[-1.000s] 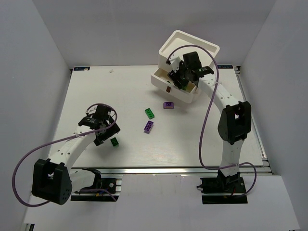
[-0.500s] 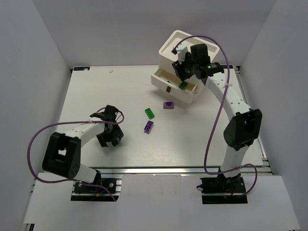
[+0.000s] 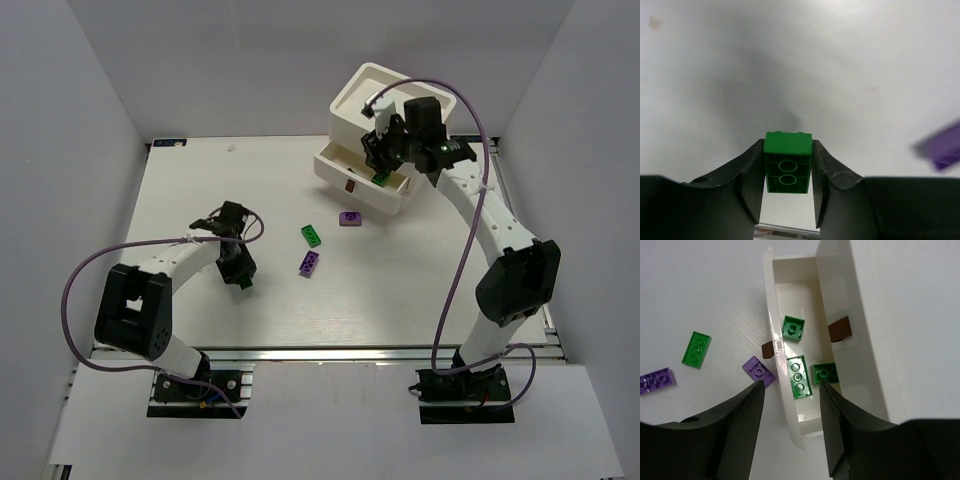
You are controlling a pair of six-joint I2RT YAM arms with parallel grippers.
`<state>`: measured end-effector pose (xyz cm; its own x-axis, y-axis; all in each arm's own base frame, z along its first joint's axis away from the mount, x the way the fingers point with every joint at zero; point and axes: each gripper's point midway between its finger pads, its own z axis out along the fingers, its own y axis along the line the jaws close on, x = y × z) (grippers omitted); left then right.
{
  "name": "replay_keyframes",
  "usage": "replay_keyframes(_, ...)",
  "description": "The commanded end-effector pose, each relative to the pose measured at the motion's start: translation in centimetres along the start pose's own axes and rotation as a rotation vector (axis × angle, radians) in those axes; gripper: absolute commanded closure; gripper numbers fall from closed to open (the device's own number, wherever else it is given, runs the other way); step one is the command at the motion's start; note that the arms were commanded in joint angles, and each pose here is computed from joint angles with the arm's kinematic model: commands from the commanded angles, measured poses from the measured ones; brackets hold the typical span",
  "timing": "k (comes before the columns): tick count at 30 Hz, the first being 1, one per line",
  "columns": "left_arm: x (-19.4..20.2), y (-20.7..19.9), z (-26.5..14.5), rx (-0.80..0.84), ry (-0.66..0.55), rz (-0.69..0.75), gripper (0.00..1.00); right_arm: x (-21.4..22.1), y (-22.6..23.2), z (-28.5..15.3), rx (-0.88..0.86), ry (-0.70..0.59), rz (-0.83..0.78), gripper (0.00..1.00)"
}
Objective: Sort the legos into containers by color
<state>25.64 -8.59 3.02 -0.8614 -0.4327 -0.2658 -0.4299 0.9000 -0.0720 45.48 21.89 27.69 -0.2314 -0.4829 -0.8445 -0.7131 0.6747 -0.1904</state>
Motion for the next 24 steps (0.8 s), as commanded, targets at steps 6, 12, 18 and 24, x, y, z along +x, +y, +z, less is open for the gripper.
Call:
replay_keyframes(6,-12.7,-15.7,-11.7,0.601,-0.311,0.042,1.0,-0.8,0.6,-3.6,-0.011,-0.084,0.057,0.95)
replay_keyframes(12,-19.5,-25.7,-16.6,0.929,-0.37,0.034,1.0,0.3,1.8,-4.1,-0.068,-0.088,0.078,1.0)
replay_keyframes(18,-22.5,-33.1,-17.2,1.135,-0.342,-0.018,1.0,0.2,1.8,-4.1,-0.068,-0.088,0.088,1.0)
replay_keyframes(24,-22.9,-36.8,-16.2,1.196,-0.32,-0.025,0.99,0.4,1.6,-3.9,-0.06,-0.085,0.096,1.0)
